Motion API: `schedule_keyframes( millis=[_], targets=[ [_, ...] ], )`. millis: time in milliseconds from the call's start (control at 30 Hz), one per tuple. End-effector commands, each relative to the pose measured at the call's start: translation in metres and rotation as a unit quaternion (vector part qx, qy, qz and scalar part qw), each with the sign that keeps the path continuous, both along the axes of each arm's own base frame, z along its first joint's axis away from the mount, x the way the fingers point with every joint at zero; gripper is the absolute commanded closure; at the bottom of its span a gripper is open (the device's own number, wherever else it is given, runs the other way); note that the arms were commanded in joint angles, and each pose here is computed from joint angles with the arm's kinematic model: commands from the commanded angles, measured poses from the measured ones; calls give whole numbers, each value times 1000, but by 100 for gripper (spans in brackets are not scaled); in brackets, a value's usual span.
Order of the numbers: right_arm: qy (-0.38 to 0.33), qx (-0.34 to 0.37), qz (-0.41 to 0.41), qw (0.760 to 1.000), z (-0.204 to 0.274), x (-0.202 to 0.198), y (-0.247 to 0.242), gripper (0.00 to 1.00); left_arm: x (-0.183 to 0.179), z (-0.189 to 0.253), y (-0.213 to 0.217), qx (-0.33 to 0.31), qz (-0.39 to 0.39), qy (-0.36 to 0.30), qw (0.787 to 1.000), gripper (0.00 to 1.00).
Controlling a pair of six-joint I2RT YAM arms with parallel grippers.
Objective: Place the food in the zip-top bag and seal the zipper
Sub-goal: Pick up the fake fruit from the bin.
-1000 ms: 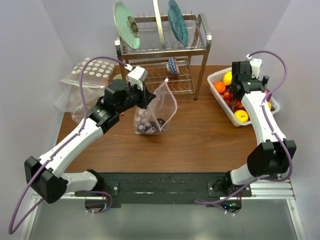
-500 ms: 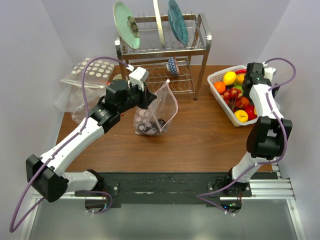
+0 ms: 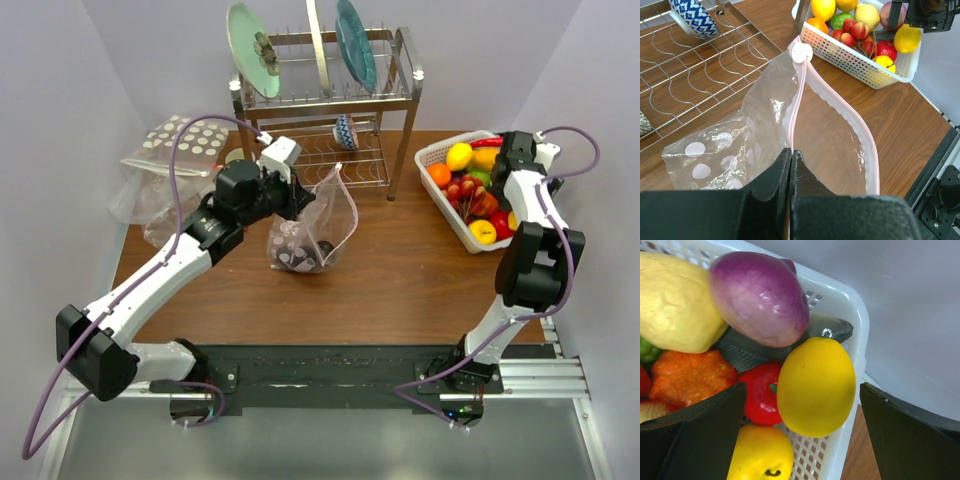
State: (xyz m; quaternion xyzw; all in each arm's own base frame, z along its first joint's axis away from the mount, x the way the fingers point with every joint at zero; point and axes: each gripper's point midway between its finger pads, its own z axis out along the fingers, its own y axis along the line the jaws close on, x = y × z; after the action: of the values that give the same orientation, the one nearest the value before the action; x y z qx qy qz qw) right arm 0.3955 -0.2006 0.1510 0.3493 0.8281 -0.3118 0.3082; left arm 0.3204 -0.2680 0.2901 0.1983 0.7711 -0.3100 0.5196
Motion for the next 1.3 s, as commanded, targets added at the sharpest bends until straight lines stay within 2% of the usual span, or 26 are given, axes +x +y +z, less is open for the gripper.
schedule_keyframes(
  millis=[0,200,333,400,433,600,733,800,833,933,1067,1100,1167,1200,1267],
  targets=[
    [-45,-3,-33,998,-3,3,-9,4,6,6,-3,-15,2,-12,1000,100],
    [-39,-7,-47,998,-17,-2,-12,9,8,1,-4,-11,1,-9,1000,100],
    [-43,-13,-57,997,-11,-6,-14,23,9,-1,-4,-9,3,-7,1000,100],
    [-54,-18,-60,997,-1,-10,-14,24,8,0,-4,-10,2,-8,1000,100],
    [-55,-16,-61,996,2,-12,-13,30,8,0,-4,-10,1,-7,1000,100],
    [-89,-2,-44,995,31,-17,-4,31,7,3,-4,-10,-1,-10,1000,100],
    [-149,18,-11,989,63,-25,12,32,6,4,-5,-12,-4,-10,1000,100],
    [-165,40,12,985,68,-25,23,34,5,6,-5,-13,-5,-12,1000,100],
    [-173,54,31,983,71,-24,30,39,5,6,-5,-14,-7,-12,1000,100],
    [-212,120,108,964,84,-16,65,41,3,10,-4,-16,-7,-15,1000,100],
    [-269,210,206,917,109,-13,119,41,2,12,-4,-17,-7,-16,1000,100],
    [-288,254,247,890,118,-9,143,41,2,12,-4,-18,-7,-17,1000,100],
    [-316,310,285,850,131,-12,172,41,1,14,-3,-18,-7,-20,1000,100],
    [-330,347,329,814,143,-12,194,41,1,15,-3,-19,-7,-20,1000,100],
    [-345,400,353,772,151,-17,220,41,2,16,-2,-19,-5,-22,1000,100]
  ],
)
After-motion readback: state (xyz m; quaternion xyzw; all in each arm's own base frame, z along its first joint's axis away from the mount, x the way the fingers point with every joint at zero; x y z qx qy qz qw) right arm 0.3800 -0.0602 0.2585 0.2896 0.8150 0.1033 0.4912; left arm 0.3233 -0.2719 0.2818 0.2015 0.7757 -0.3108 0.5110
